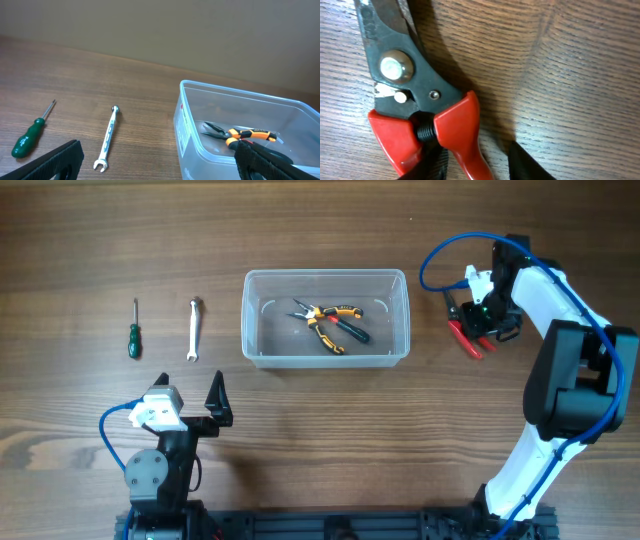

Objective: Pack container
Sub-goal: 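Lower the right gripper onto the pruning shears pivot and close, then lift the shears and carry them into the container with the right gripper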

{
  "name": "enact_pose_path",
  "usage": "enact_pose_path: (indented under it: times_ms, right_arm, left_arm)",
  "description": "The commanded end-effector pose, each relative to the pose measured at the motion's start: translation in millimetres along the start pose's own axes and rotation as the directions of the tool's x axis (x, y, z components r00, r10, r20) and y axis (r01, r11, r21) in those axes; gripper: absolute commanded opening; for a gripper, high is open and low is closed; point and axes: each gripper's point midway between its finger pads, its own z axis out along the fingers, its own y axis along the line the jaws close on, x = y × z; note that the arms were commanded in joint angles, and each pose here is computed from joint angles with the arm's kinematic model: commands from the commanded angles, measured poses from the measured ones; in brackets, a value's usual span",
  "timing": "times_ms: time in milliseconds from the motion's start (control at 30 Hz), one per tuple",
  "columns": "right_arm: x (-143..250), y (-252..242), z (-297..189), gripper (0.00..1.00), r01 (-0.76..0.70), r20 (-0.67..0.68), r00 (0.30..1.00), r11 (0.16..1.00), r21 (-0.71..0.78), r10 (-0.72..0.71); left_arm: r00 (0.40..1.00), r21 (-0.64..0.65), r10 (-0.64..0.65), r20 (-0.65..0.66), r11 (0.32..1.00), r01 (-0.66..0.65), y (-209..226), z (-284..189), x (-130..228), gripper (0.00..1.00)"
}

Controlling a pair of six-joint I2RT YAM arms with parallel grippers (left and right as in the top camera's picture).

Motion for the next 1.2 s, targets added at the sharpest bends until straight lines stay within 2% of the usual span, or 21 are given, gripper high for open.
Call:
enact_pose_path:
  times_ms: [0, 233, 500, 667, 833, 1000, 1167]
  right_arm:
    - [4, 8, 18, 0.21, 0.006, -0.032, 0.999, 1.000, -0.028, -0.007]
    - [2, 7, 18, 0.08, 0.006, -0.026, 1.000, 1.000, -0.026, -0.007]
    - [4, 8, 17, 0.06, -0.017, -0.035, 0.999, 0.999, -0.028, 0.016]
    - [-8, 5, 5, 0.04, -0.046, -0.013, 0.999, 0.999, -0.021, 0.046]
    - [-42, -3, -39, 0.04, -0.037, 0.061, 0.997, 0.999, 0.000, 0.037]
    - [-79, 3, -106, 0.04, 0.013, 0.175, 0.984, 1.000, 0.022, -0.017]
    - [-102, 50, -166, 0.04, 0.266, 0.256, 0.927, 0.962, 0.070, -0.275]
  left_arm:
    - [1.000, -0.009, -0.014, 0.003, 1.000, 0.014, 2, 0, 1, 1.00]
    - [1.000, -0.009, -0.014, 0.003, 1.000, 0.014, 2, 0, 1, 1.00]
    - [1.000, -0.009, -0.014, 0.004, 1.000, 0.014, 2, 0, 1, 1.00]
    - [1.000, -0.009, -0.014, 0.004, 1.000, 0.014, 2, 0, 1, 1.00]
    - [1.000, -0.009, -0.014, 0.004, 1.000, 0.014, 2, 0, 1, 1.00]
    - [1.000, -0.009, -0.014, 0.004, 1.000, 0.014, 2, 0, 1, 1.00]
    - [1.000, -0.009, -0.014, 0.004, 1.000, 0.014, 2, 0, 1, 1.00]
